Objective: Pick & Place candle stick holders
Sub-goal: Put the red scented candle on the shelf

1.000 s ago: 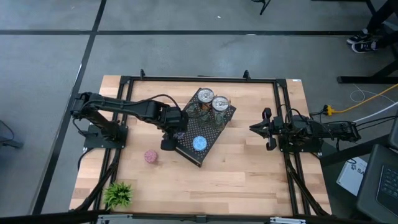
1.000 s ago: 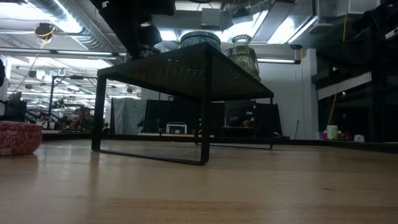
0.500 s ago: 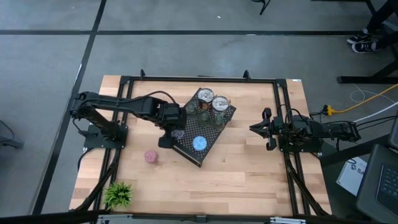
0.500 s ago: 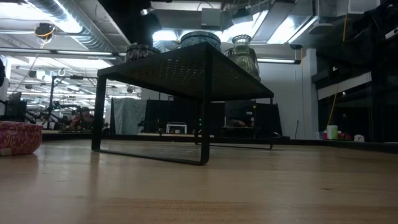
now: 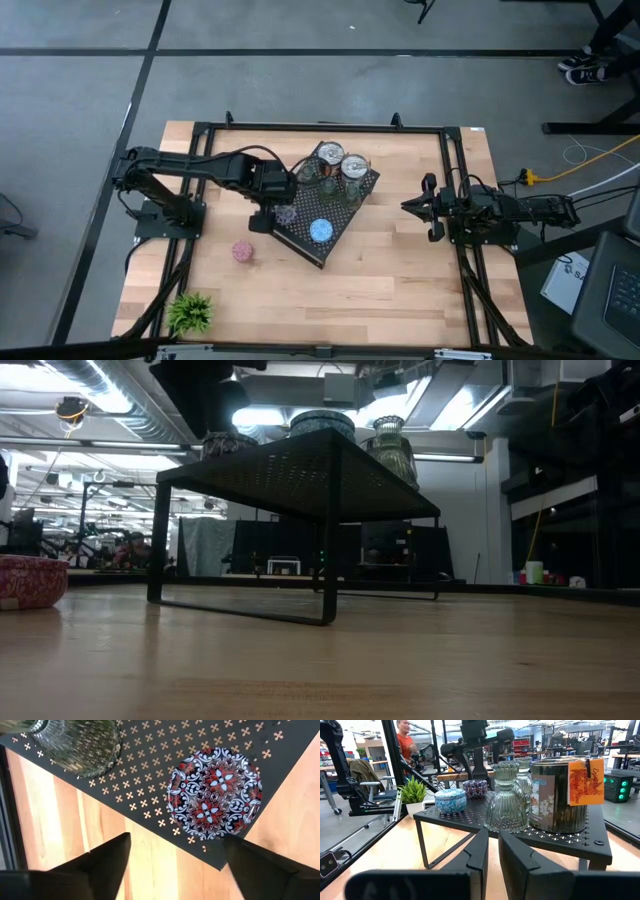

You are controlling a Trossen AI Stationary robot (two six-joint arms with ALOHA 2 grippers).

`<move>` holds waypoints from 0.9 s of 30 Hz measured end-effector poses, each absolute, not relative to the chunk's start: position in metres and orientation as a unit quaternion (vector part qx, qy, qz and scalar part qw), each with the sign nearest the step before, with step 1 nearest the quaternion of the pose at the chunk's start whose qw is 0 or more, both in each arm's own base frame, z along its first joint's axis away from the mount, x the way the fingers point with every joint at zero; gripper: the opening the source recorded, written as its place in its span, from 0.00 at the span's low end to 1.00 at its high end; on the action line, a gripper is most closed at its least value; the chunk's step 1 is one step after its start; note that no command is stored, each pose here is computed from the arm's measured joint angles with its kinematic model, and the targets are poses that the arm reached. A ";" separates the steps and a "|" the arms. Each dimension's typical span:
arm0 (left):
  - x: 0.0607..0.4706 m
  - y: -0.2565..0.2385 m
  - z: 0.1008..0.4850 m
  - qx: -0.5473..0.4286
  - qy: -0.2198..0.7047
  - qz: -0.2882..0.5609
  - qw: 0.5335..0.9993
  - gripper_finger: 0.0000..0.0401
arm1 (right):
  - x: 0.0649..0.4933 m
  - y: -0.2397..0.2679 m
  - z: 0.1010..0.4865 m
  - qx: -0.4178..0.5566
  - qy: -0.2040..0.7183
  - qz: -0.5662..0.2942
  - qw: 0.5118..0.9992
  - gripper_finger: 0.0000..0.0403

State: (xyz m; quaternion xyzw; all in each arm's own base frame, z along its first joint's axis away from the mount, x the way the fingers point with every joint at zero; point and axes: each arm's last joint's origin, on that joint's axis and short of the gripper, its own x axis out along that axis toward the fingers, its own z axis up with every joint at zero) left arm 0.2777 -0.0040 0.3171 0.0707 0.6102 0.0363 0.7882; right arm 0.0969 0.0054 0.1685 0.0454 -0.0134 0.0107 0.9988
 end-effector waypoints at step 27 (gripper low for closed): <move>0.277 0.001 0.315 -0.003 0.615 0.085 0.784 0.01 | 0.097 0.005 0.169 0.045 -0.013 0.011 0.999 0.12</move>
